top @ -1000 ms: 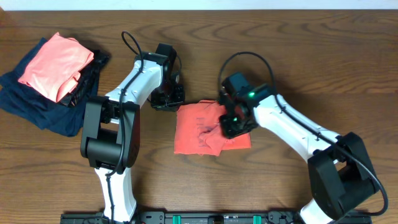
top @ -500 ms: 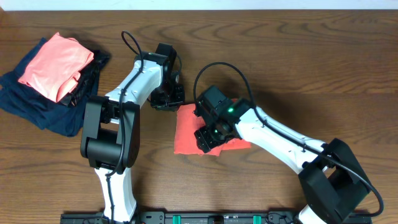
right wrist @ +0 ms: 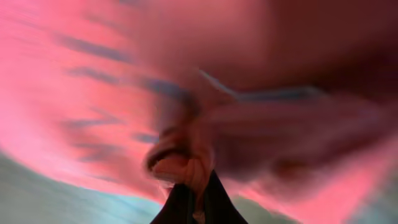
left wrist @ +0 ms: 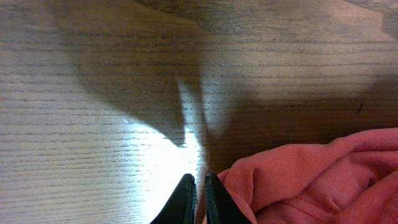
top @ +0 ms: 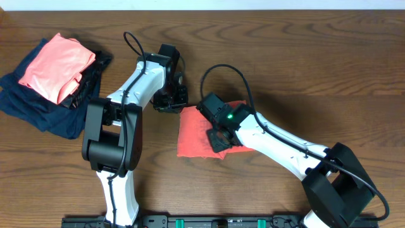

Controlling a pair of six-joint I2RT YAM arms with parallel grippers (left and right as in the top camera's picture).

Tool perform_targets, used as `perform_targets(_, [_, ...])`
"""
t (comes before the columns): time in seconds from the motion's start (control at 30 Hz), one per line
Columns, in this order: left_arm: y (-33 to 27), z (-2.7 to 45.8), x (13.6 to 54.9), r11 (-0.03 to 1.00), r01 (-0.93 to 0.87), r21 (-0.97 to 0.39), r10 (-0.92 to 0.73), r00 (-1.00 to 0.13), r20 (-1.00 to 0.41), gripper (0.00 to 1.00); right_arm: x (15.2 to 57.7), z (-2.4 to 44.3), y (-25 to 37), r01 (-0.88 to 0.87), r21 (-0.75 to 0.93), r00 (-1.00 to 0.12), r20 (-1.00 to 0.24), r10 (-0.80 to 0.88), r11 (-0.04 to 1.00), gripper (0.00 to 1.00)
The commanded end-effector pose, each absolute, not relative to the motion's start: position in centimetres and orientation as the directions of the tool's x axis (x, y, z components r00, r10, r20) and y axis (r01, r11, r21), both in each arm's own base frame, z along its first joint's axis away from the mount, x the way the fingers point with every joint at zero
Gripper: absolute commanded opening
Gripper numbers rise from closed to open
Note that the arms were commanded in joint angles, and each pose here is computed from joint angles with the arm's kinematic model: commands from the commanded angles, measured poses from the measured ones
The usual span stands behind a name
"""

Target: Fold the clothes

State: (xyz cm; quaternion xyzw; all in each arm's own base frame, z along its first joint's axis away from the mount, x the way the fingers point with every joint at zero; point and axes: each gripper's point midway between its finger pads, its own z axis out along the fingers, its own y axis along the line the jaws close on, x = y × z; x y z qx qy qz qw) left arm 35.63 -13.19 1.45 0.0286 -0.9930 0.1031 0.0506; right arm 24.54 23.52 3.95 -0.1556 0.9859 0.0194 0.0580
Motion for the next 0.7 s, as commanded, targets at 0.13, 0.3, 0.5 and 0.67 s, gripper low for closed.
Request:
perform_targets(0.13, [-13.0,1.1,34.7,0.98,-0.071,-0.188,-0.044,-0.989,0.143,0.09,27.5,6.5,13.9,0.149,-0.256,-0.962,-0.26,0.081,0.955,0.16])
perform_targets(0.3, [-13.0,1.3,34.6,0.98,-0.071,-0.187,-0.044,-0.988,0.145,0.08,28.9,7.0,10.5,0.254,-0.263,-0.945,-0.273,0.18,0.931,0.3])
perform_targets(0.5, [-12.7,4.2,36.5,0.975,-0.068,-0.211,-0.058,-0.997,0.056,0.13,28.3,6.7,8.5,0.249,-0.26,-0.961,-0.183,0.205,0.933,0.29])
perform_targets(0.67, [-12.2,7.3,39.8,0.962,-0.064,-0.266,-0.093,-0.991,-0.099,0.4,26.9,7.0,13.8,-0.004,-0.017,-0.998,-0.066,-0.005,1.0,0.28])
